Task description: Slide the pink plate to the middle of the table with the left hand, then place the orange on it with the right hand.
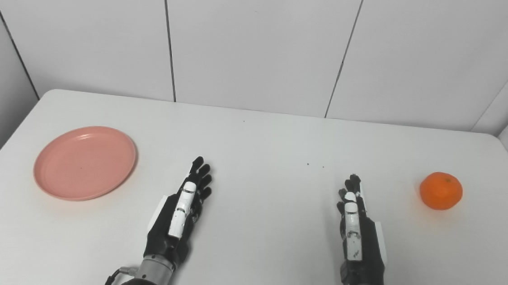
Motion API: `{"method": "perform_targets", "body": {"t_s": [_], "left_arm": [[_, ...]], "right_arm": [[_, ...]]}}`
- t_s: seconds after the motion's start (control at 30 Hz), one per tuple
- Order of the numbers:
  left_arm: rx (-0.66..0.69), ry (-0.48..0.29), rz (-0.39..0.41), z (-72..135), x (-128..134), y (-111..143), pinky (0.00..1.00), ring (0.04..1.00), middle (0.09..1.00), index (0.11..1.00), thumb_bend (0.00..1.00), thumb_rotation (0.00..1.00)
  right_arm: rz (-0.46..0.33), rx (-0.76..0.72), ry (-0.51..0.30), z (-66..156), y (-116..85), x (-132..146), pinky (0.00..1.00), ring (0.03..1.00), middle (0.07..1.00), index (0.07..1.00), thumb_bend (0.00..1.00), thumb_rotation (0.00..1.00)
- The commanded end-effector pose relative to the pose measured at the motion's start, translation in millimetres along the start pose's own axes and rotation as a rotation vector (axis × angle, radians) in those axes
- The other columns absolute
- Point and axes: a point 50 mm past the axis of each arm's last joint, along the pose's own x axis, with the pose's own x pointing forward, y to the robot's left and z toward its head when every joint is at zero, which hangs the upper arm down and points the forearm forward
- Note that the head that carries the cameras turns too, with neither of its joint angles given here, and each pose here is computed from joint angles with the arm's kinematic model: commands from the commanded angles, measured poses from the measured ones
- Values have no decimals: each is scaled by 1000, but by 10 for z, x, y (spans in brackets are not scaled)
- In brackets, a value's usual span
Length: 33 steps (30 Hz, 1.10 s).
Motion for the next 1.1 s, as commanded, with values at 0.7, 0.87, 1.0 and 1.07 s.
{"method": "perform_targets", "body": {"t_s": [0.7, 0.87, 1.0, 1.07], "left_arm": [[7, -67, -20, 135, 36, -56, 1000, 1000, 1000, 1000, 402, 1000], [8, -67, -18, 138, 37, -56, 1000, 1000, 1000, 1000, 391, 1000], [6, -66, -18, 133, 37, -58, 1000, 1000, 1000, 1000, 394, 1000], [8, -64, -19, 124, 39, -62, 1000, 1000, 1000, 1000, 398, 1000]], "right_arm": [[6, 5, -57, 112, 38, 26, 984, 977, 994, 996, 238, 1000], [6, 6, -57, 109, 39, 27, 993, 979, 995, 996, 240, 1000], [6, 13, -56, 105, 33, 30, 990, 979, 994, 995, 235, 1000], [10, 11, -56, 99, 21, 30, 990, 979, 995, 997, 232, 1000]]}}
